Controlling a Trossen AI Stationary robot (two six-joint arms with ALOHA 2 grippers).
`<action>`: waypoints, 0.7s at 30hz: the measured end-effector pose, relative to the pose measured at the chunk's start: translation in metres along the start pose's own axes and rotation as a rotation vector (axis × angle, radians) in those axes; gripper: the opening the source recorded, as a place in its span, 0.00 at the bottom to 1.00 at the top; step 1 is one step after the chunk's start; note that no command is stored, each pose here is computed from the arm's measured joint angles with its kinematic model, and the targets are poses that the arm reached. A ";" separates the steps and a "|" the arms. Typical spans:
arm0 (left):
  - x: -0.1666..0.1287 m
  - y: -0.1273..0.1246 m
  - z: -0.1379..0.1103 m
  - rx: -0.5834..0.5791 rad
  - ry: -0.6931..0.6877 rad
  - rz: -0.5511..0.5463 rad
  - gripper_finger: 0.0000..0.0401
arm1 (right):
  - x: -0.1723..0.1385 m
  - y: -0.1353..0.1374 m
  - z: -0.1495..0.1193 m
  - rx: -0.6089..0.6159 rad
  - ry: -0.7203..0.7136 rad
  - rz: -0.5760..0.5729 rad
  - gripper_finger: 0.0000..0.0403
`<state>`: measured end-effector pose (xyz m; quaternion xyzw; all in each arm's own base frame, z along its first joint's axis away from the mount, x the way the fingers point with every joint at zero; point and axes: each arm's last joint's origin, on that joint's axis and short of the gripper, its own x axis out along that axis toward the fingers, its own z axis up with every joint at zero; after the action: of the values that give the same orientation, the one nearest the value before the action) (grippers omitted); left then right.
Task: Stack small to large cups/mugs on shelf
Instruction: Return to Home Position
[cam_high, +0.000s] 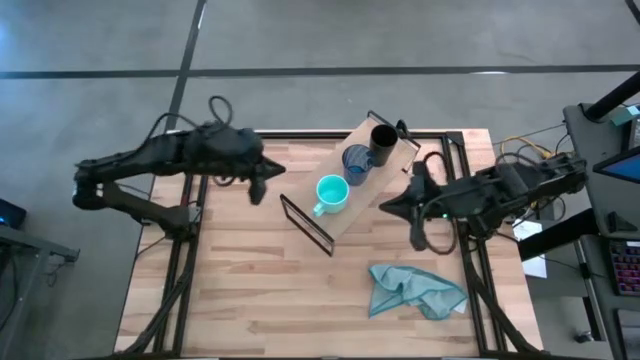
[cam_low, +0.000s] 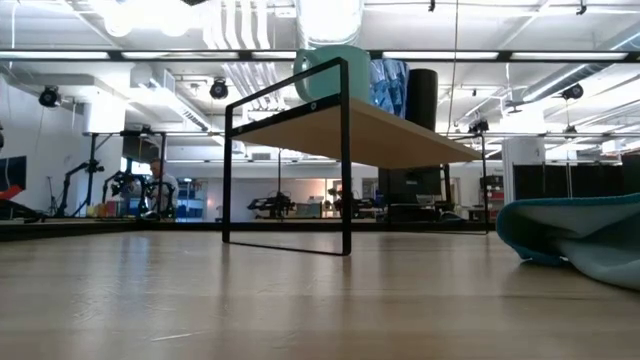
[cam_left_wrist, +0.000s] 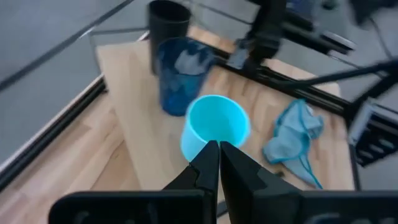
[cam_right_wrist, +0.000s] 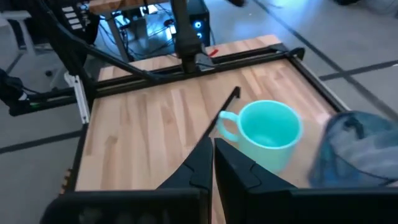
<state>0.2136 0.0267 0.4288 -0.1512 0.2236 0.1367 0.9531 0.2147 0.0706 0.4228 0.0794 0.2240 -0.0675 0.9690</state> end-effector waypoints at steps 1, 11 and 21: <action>-0.006 -0.002 -0.002 0.024 -0.007 -0.016 0.00 | -0.004 -0.001 0.000 -0.007 -0.004 -0.001 0.02; -0.027 -0.012 -0.026 0.111 -0.148 -0.156 0.00 | -0.008 -0.006 -0.007 -0.125 -0.088 -0.078 0.02; -0.045 -0.008 -0.033 0.109 -0.233 -0.183 0.00 | 0.011 -0.028 -0.030 -0.158 -0.257 -0.029 0.02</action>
<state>0.1645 -0.0007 0.4234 -0.1019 0.1039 0.0536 0.9879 0.2073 0.0473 0.3878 -0.0096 0.1040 -0.0731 0.9918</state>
